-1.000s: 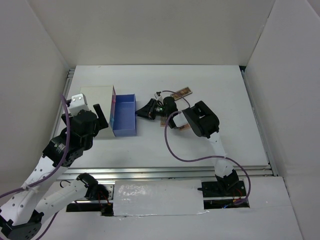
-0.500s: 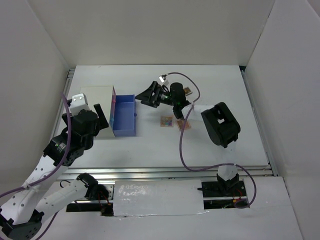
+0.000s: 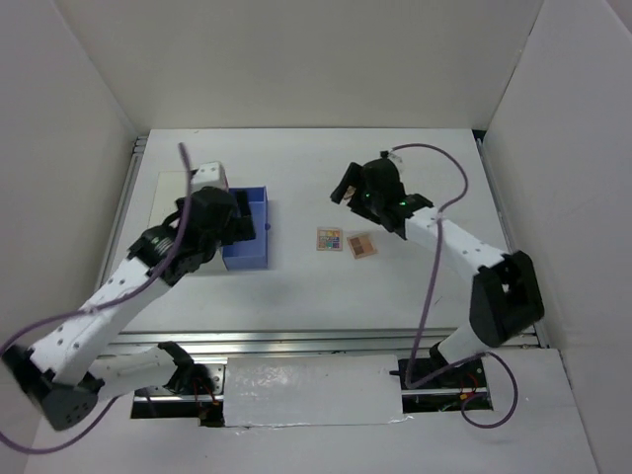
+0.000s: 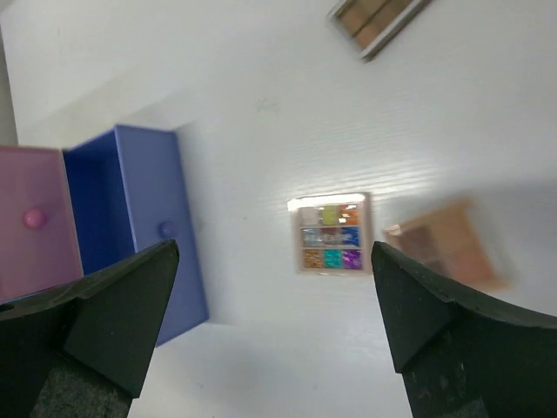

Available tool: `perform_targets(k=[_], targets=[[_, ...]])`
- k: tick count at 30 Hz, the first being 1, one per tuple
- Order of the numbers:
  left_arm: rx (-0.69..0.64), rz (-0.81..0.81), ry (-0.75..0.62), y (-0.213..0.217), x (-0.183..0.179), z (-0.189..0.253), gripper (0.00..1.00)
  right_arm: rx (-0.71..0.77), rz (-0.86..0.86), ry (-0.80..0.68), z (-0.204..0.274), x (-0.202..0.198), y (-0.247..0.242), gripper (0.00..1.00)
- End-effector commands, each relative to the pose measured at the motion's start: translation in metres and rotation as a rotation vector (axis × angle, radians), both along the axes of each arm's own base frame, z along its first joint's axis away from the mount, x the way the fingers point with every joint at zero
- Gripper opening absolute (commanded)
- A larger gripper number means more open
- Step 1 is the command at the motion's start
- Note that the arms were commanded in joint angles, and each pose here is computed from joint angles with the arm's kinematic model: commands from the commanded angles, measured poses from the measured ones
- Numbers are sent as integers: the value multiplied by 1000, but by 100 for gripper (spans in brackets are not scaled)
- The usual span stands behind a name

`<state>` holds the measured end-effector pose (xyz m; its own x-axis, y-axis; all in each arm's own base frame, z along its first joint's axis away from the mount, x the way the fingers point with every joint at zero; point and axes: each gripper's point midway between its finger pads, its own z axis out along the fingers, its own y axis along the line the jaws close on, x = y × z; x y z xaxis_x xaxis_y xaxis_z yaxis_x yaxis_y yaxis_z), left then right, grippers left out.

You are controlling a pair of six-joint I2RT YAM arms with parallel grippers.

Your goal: Organize the makeup

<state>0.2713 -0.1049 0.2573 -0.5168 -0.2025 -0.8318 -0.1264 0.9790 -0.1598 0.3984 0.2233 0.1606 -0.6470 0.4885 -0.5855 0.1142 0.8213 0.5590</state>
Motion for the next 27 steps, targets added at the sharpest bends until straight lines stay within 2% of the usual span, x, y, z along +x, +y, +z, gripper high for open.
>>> perform_targets(k=[1,7,9,15,20,27], targets=[[-82,-167,75,-87,19,-10,99,-172,-200,-116,54,-24,-78,100],[-72,-241,219,-170,72,-74,99,-199,-350,-260,112,-75,-155,100],[-55,-247,259,-194,92,-100,99,-199,-348,-316,131,-94,-166,100],[3,-291,353,-249,114,-159,100,-183,-238,-374,149,-124,-162,100],[30,-262,382,-251,123,-186,99,-125,-56,-388,144,-134,-132,100],[108,-195,413,-235,124,-209,99,-88,42,-393,143,-134,-113,100]])
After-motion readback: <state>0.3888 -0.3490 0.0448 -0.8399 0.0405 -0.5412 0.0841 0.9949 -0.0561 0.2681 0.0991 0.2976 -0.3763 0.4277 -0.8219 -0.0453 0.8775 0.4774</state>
